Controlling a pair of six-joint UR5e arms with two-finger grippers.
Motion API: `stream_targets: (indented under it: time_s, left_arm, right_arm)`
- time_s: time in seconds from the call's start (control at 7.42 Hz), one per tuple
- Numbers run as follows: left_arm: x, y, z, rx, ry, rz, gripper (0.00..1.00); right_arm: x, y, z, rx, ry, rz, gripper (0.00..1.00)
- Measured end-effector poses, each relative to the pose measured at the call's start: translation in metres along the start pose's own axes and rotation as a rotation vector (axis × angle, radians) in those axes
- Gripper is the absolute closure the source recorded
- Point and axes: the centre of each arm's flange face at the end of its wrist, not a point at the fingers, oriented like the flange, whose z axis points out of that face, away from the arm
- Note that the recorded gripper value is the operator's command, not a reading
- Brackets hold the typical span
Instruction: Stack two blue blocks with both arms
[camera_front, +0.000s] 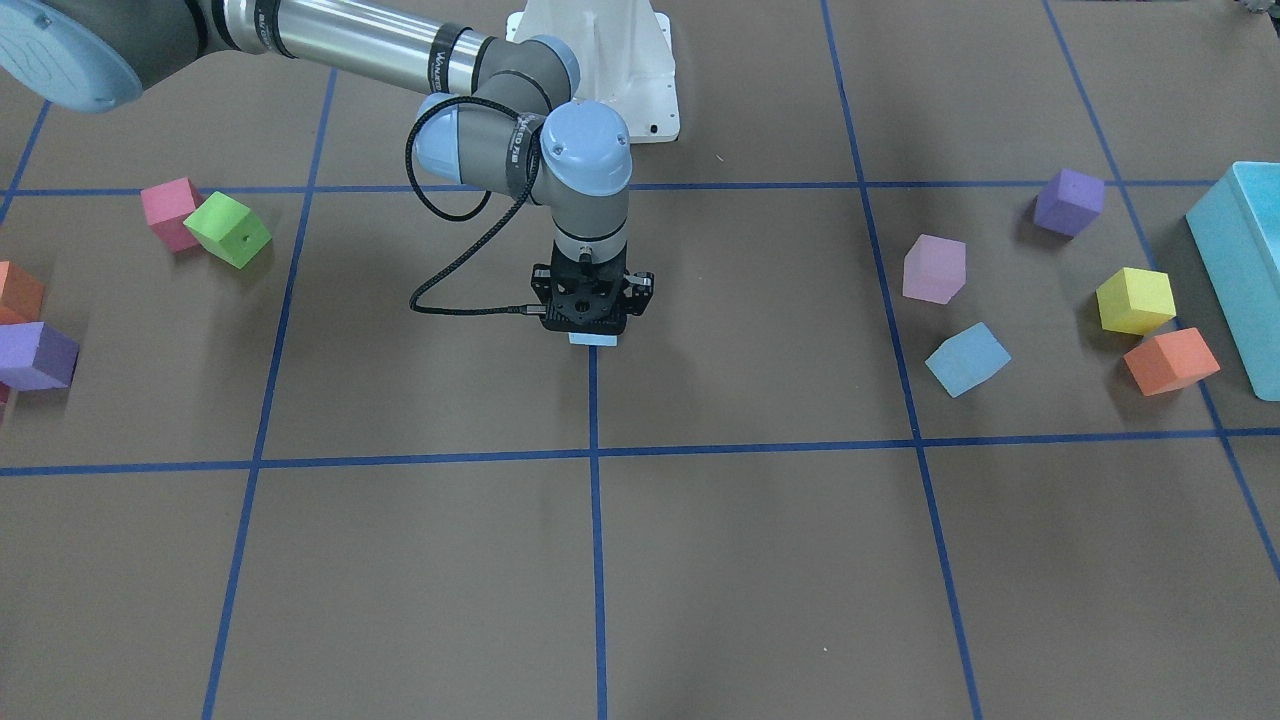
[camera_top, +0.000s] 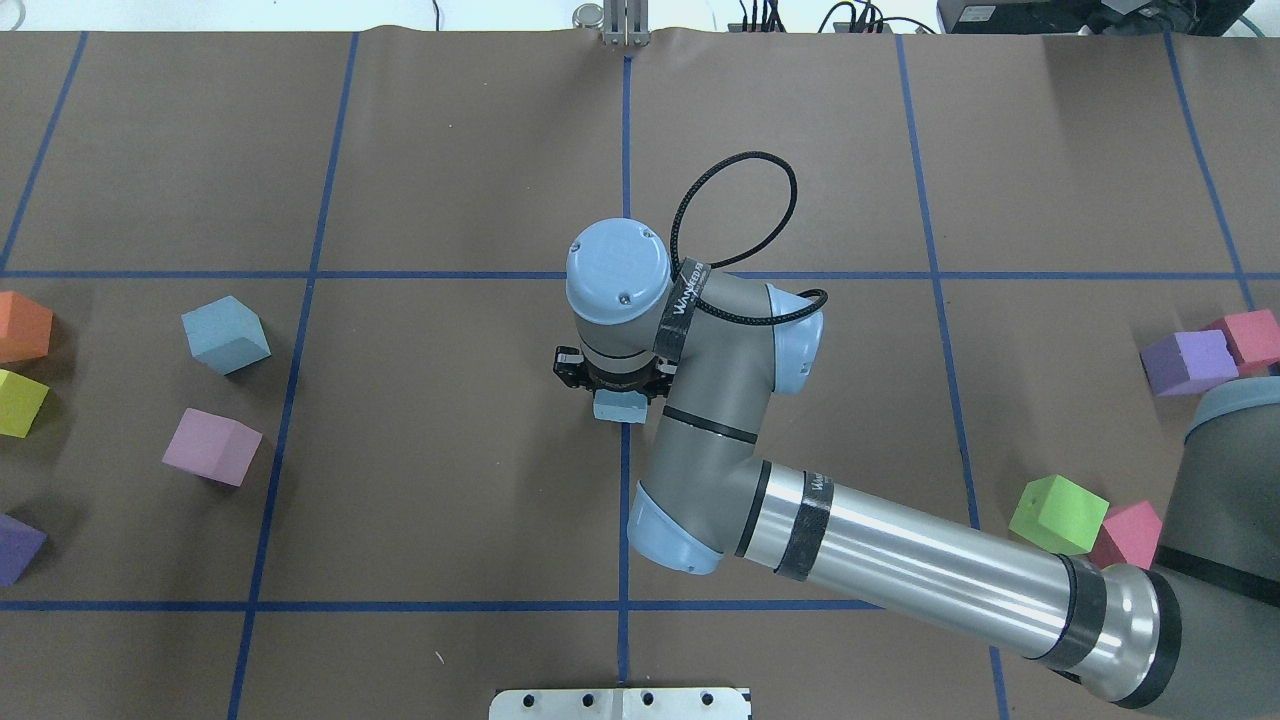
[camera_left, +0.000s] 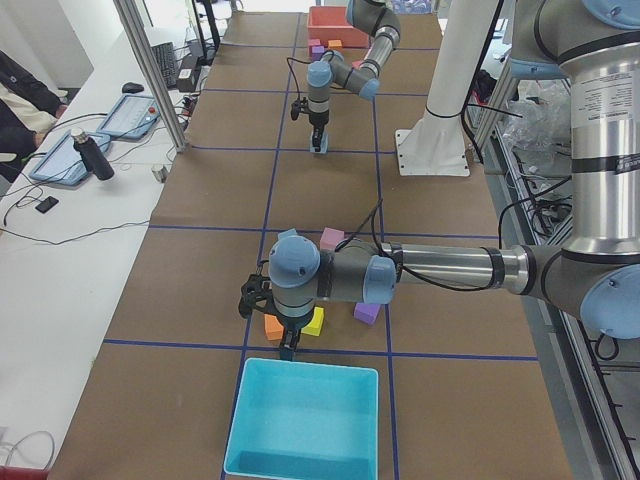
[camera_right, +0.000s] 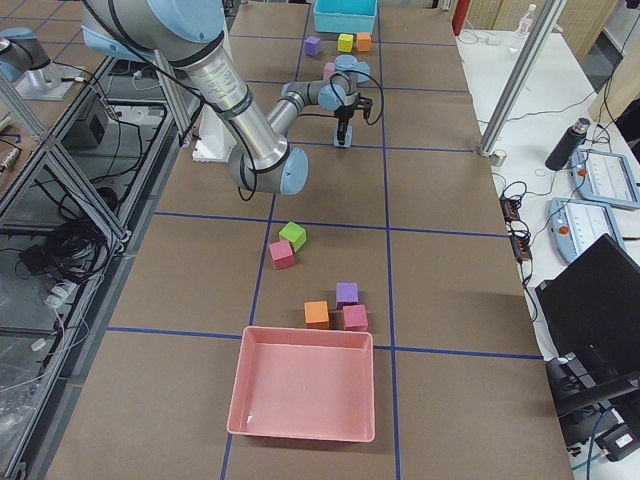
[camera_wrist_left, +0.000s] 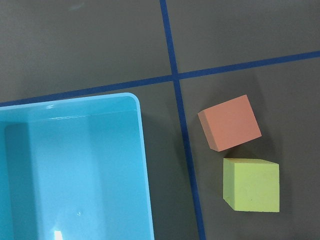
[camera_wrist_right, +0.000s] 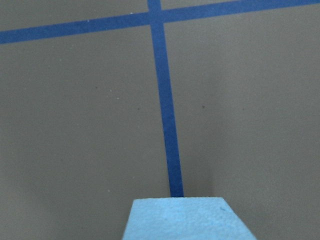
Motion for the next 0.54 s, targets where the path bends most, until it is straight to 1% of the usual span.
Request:
stream_targets:
  time_s: [0.13,0.27,0.4,0.54]
  left_arm:
    - [0.0000,0.0000,0.0000,0.000,0.000,0.000,0.02]
    - [-0.0001,0.0000,0.0001,0.000,0.000,0.000,0.02]
    - [-0.0002,0.0001,0.0002,0.000,0.000,0.000,0.02]
    - [-0.0003,0.0001,0.0003,-0.001,0.000,0.000,0.02]
  right_arm:
    - [-0.0002,0.0039,0.0043,0.004,0.005,-0.006,0.53]
    - [0.0006,0.0064,0.0075,0.006,0.009,-0.014,0.23]
    - [0.0008,0.0075,0.0086,0.008,0.009,-0.019,0.01]
    - [-0.0007,0.0070,0.0058,0.019,0.005,-0.023,0.00]
